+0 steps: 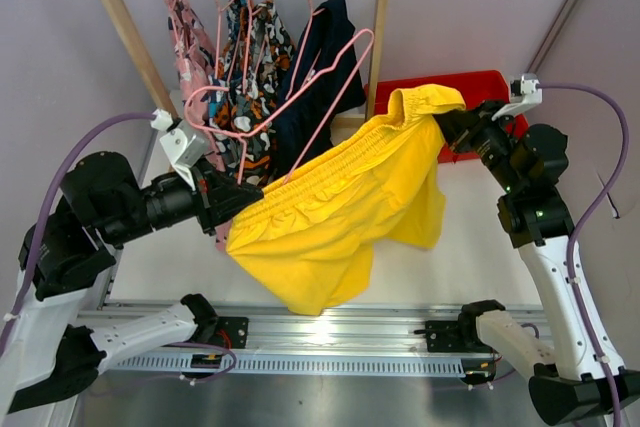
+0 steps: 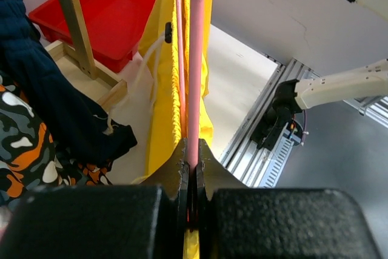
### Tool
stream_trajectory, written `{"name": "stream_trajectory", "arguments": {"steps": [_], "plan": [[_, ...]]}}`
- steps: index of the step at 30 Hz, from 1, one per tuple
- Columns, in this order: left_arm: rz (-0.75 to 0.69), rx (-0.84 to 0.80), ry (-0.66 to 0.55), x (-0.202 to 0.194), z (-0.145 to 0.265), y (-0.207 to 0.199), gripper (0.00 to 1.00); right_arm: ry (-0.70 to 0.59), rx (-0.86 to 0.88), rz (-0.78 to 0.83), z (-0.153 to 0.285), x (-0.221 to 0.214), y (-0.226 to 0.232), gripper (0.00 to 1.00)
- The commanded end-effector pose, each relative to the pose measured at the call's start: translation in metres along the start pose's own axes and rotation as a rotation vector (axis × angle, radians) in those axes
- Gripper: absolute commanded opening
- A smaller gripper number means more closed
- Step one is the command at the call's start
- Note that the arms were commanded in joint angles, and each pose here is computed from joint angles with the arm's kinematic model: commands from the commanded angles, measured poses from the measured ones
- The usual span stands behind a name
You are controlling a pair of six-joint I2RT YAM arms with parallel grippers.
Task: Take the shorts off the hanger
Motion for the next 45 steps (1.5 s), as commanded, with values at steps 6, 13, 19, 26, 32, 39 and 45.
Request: {"name": "stream_trajectory", "arguments": {"steps": [6,13,19,26,32,39,45], "plan": [[-0.012,0.084,-0.097,0.033,-0.014,0.009,0.0,-0.136,0.238,0.023,0.029,0.014,0.036,0.0],[0.026,0.278,-0.169,0.044,-0.089,0.051,0.0,0.063,0.558,0.196,0.054,-0.033,0.123,0.0],[0.042,0.388,-0.161,0.05,-0.099,0.066,0.0,-0.093,0.167,0.259,0.041,0.028,0.082,0.0],[0.061,0.397,-0.061,0.016,-0.098,0.071,0.0,-0.442,-0.2,0.352,0.021,0.186,0.034,0.0],[0.092,0.363,0.009,-0.008,-0.115,0.072,0.0,-0.633,-0.341,0.415,-0.034,0.274,-0.031,0.0],[0.11,0.361,0.043,-0.01,-0.142,0.076,0.0,-0.694,-0.318,0.329,-0.123,0.27,-0.139,0.0],[0.1,0.471,0.019,0.003,-0.149,0.094,0.0,-0.45,-0.309,0.158,-0.183,0.152,-0.206,0.0]]}}
Point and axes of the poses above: each gripper's point midway between its finger pads, its own z axis back along the fingers, its own y axis along the line the jaws close on, x = y × z, the point moved 4 cm from there along z, back along the fingers, and after that the axes turned 4 degrees about z, right-handed, at the moved point
